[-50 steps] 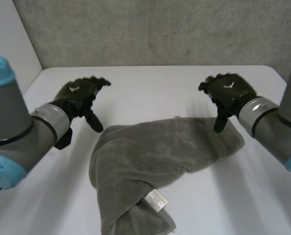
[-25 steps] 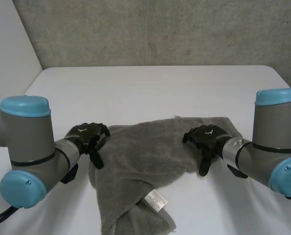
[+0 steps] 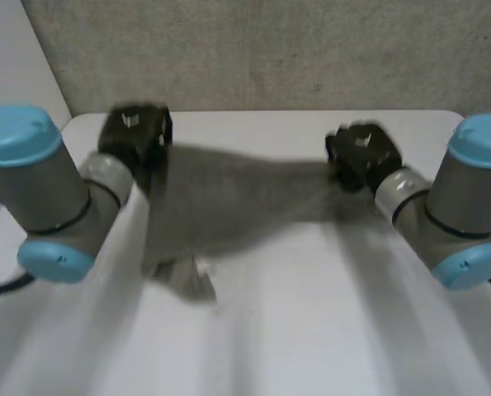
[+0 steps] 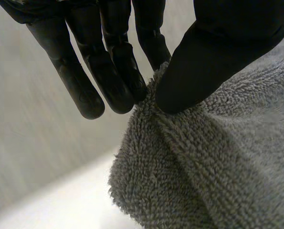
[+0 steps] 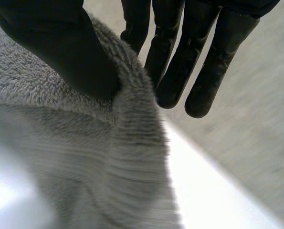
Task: Fold the towel.
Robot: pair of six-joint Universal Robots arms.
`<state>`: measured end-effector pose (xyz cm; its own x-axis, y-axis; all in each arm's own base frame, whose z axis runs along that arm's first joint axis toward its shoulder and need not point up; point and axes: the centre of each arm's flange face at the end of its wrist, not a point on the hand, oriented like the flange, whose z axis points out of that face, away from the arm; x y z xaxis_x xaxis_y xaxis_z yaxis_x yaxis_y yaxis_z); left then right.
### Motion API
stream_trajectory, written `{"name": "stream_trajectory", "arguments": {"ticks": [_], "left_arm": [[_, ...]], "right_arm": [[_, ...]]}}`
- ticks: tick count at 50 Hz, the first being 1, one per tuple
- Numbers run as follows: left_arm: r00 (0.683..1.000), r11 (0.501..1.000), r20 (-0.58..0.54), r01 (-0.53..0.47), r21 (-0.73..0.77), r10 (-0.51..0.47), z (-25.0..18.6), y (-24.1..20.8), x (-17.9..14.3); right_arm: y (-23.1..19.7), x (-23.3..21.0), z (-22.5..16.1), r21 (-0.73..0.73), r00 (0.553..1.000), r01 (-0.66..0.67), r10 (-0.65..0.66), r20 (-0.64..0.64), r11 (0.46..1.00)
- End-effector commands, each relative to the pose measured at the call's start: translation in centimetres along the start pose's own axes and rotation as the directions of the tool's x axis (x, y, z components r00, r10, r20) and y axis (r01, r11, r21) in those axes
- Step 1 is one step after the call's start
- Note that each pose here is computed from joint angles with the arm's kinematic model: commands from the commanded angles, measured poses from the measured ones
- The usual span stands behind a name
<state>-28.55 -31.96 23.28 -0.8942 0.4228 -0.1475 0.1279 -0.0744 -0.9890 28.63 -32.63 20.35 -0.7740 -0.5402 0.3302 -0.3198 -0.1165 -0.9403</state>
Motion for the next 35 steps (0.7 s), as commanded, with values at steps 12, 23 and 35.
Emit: {"name": "stream_trajectory", "arguments": {"ticks": [12,23,35], "left_arm": [[0.993,0.997,-0.094,-0.08,-0.019,0.078,-7.8,1.1,3.6],[0.969,0.907,-0.233,-0.175,-0.384,0.088,-13.3,5.2,4.9],[0.983,0.975,-0.15,-0.136,-0.177,0.11,-9.8,0.5,3.6]], "right_arm": [[1.7,-4.0,-7.1,-0.28,0.943,0.225,-0.137,0.302,0.933],[1.0,-3.2,-9.6,-0.418,0.916,0.265,-0.091,0.391,0.869],[-1.0,-0.4,-7.8,-0.317,0.982,0.075,-0.014,0.191,0.946]]}}
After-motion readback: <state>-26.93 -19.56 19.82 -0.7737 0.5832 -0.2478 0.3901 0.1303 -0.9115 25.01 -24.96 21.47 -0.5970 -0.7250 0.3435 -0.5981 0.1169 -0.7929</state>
